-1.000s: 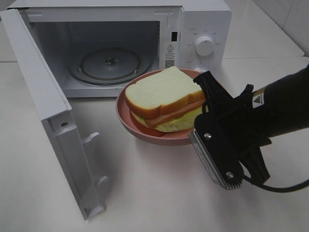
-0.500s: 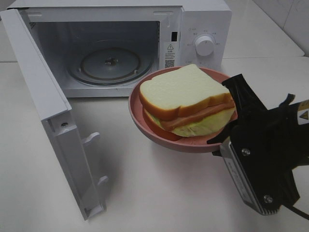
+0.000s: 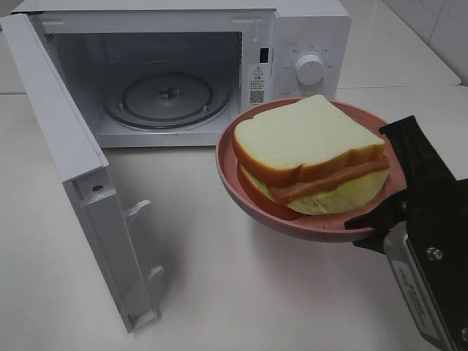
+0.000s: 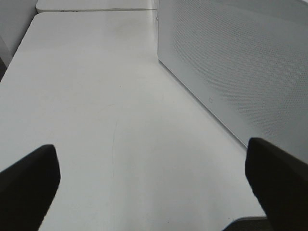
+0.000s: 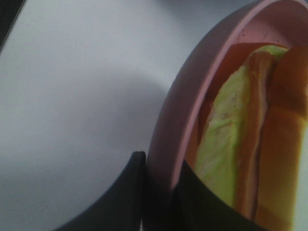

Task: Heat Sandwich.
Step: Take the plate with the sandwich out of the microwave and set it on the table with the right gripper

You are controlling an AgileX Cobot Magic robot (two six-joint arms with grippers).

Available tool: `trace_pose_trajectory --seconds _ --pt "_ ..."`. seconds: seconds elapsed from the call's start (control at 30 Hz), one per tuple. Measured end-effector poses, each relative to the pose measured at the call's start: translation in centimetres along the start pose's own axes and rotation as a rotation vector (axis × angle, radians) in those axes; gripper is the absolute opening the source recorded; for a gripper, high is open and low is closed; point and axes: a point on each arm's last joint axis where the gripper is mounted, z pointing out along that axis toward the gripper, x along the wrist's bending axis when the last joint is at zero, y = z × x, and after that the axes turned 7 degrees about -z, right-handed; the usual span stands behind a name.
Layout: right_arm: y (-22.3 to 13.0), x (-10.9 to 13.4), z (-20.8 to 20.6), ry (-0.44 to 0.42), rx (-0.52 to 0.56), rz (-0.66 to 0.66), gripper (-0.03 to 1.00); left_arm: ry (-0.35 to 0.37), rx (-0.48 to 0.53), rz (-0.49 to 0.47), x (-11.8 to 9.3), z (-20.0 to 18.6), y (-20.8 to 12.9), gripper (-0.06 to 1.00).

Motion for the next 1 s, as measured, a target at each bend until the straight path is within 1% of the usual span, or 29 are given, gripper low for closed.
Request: trace_pose_trajectory --seconds 0.27,0.37,0.47,0.5,0.53,0.67,0.73,0.8,1.0 --pt "-0.4 0.6 -1.6 0.003 0.053 0.031 0.12 0.000 0.000 0.000 0.0 0.0 0.0 0.99" --pt "-0.8 0.6 -2.1 -0.021 0.097 0.085 0.12 0.000 0.000 0.000 0.0 0.0 0.0 0.99" --pt "-1.0 0.6 -2.2 -0.022 0.123 0.107 0.12 0.000 0.000 0.000 0.0 0.0 0.0 0.99" --pt "-1.3 0.7 -2.2 -0.016 0.155 0.125 0.12 0.000 0.000 0.000 0.0 0.0 0.0 0.99" --pt "-1.3 0.7 -2.2 -0.016 0.155 0.125 0.12 0.000 0.000 0.000 0.0 0.0 0.0 0.99" --pt "-1.9 0.8 -2.4 -0.021 0.223 0.188 0.12 0.000 0.000 0.000 0.0 0.0 0.0 0.99" --pt "-2.0 0.8 -2.4 -0.025 0.232 0.199 0.12 0.000 0.000 0.000 0.0 0.0 0.0 0.99" --pt "-2.3 0.8 -2.5 -0.035 0.263 0.246 0.12 0.000 0.000 0.000 0.0 0.0 0.0 0.99" --pt "-2.8 1.0 -2.6 -0.026 0.326 0.293 0.12 0.000 0.000 0.000 0.0 0.0 0.0 0.99"
